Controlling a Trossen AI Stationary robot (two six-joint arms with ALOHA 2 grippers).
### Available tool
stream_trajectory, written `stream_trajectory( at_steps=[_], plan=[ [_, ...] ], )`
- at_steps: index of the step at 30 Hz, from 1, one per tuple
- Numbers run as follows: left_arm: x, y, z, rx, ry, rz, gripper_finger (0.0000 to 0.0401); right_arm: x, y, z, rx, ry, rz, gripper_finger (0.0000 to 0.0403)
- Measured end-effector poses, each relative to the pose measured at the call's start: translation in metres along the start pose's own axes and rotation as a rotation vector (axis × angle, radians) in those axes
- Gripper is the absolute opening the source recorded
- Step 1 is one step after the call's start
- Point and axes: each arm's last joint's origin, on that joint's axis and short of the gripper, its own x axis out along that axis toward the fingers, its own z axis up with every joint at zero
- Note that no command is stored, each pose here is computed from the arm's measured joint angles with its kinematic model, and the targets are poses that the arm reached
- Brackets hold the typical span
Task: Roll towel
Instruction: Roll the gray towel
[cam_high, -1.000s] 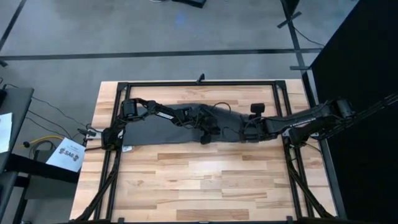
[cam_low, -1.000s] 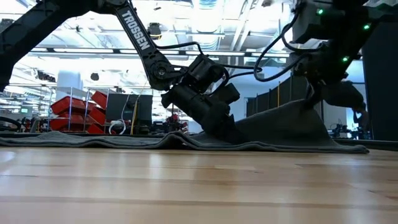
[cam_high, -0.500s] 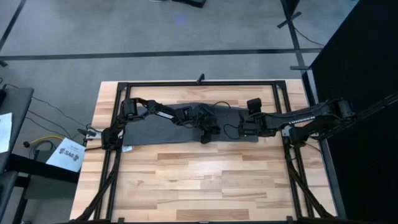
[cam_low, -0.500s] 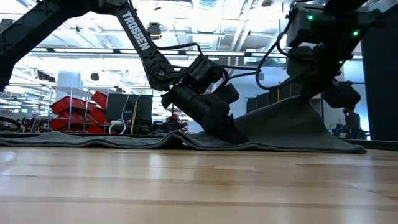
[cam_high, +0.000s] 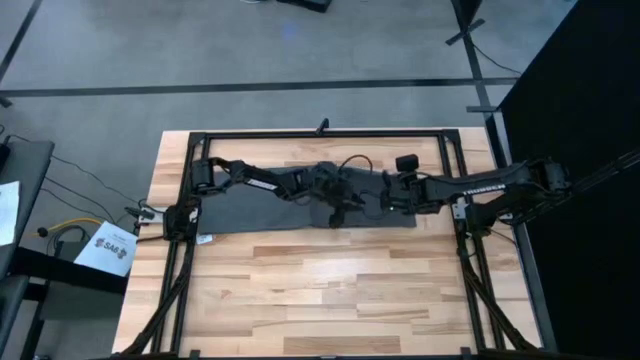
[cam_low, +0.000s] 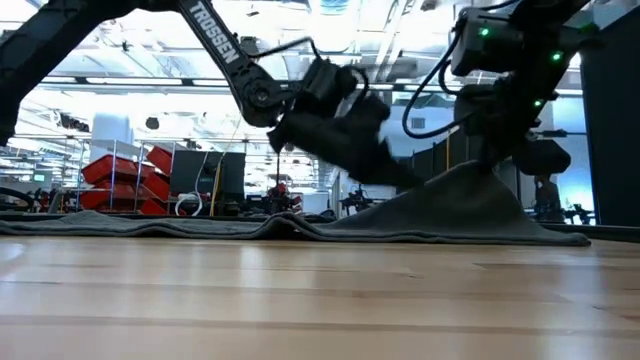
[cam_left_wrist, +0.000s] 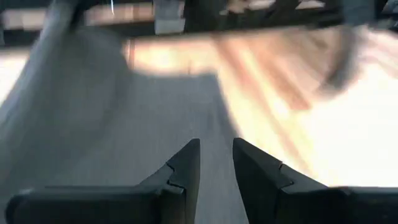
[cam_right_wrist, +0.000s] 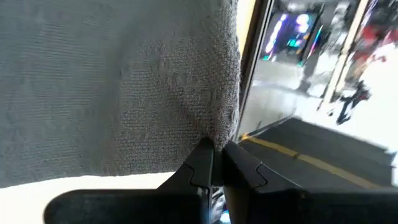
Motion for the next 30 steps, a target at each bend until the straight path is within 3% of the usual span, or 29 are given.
stream_trajectory(
  at_steps=[5, 8, 11, 17, 24, 30],
  plan=[
    [0.011, -0.026, 0.012, 0.171, -0.032, 0.162, 0.0082, 0.009, -0.006, -0.003, 0.123, 0.015, 0.092, 0.0009],
    [0.013, -0.034, 0.021, 0.193, -0.101, 0.21, 0.0082, 0.009, -0.014, -0.001, 0.199, 0.001, 0.141, 0.0009],
    [0.018, -0.035, 0.02, 0.178, -0.183, 0.247, 0.0082, 0.007, -0.023, 0.0, 0.26, 0.001, 0.183, 0.0009],
    [0.054, -0.029, -0.007, 0.164, -0.195, 0.281, 0.0082, 0.004, -0.041, -0.003, 0.355, 0.041, 0.215, 0.0009],
    [0.094, -0.011, 0.002, 0.093, -0.203, 0.38, 0.0082, 0.004, -0.049, -0.005, 0.424, 0.055, 0.275, 0.0009],
    [0.11, 0.011, -0.004, 0.009, -0.174, 0.417, 0.0082, 0.003, -0.048, -0.005, 0.446, 0.054, 0.288, 0.0009]
  ],
)
